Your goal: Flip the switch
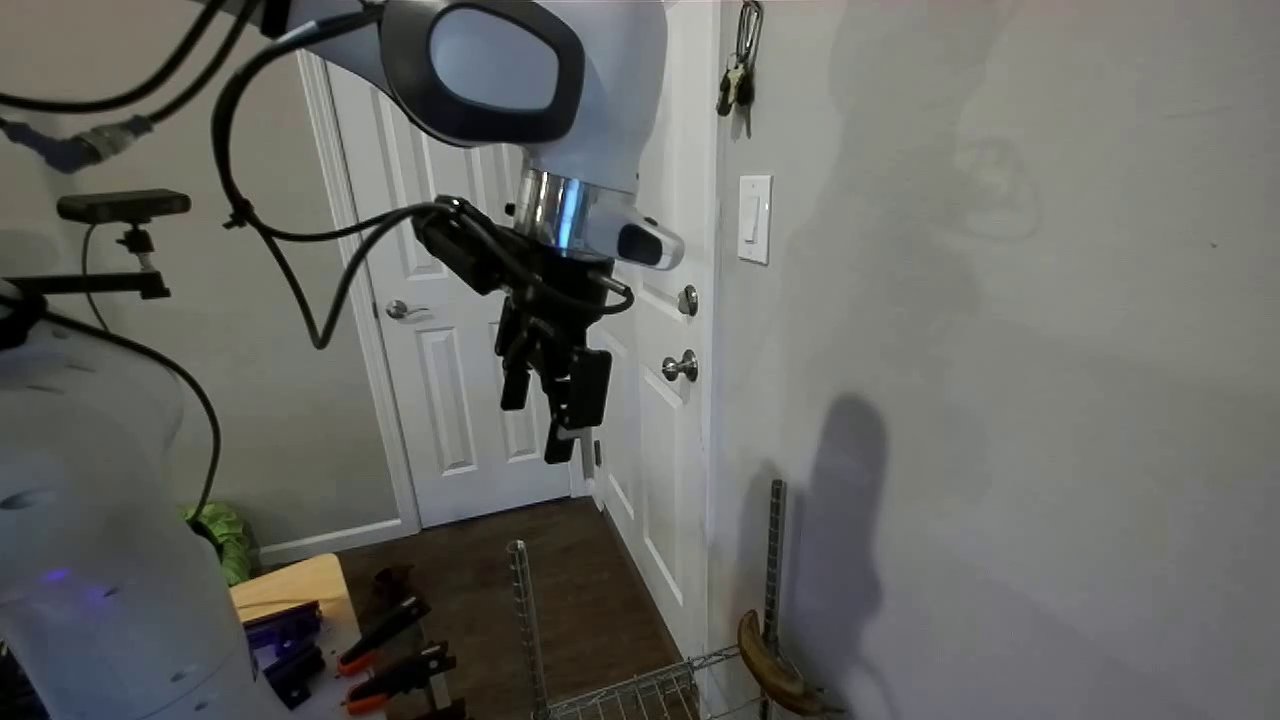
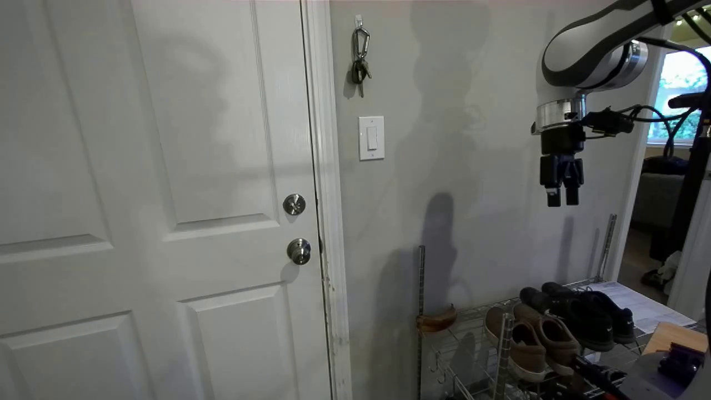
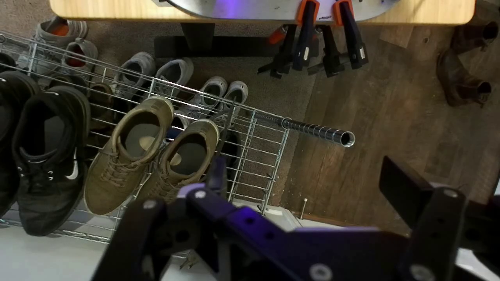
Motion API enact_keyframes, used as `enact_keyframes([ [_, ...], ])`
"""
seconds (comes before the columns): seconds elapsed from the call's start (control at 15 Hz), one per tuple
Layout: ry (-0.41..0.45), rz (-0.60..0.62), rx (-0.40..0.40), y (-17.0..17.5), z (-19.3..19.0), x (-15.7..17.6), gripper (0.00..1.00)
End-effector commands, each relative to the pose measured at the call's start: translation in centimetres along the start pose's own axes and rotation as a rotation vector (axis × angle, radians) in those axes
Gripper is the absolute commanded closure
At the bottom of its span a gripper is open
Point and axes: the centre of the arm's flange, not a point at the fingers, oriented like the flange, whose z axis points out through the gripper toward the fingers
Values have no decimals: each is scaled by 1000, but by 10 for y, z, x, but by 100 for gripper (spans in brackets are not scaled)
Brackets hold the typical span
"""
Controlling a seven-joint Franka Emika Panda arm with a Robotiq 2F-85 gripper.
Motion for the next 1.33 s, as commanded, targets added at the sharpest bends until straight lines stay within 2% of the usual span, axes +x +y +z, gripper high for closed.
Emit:
enact_keyframes([
  [0.0,20,14,-27,-5,6,4,0],
  [0.27,152,8,-211,-33,31,26,0],
  [0.47,168,-50,-326,-62,53,38,0],
  [0.87,145,-137,-403,-99,75,52,0],
  [1.07,175,-137,-437,-110,84,62,0],
  [1.27,239,-206,-447,-120,88,68,0],
])
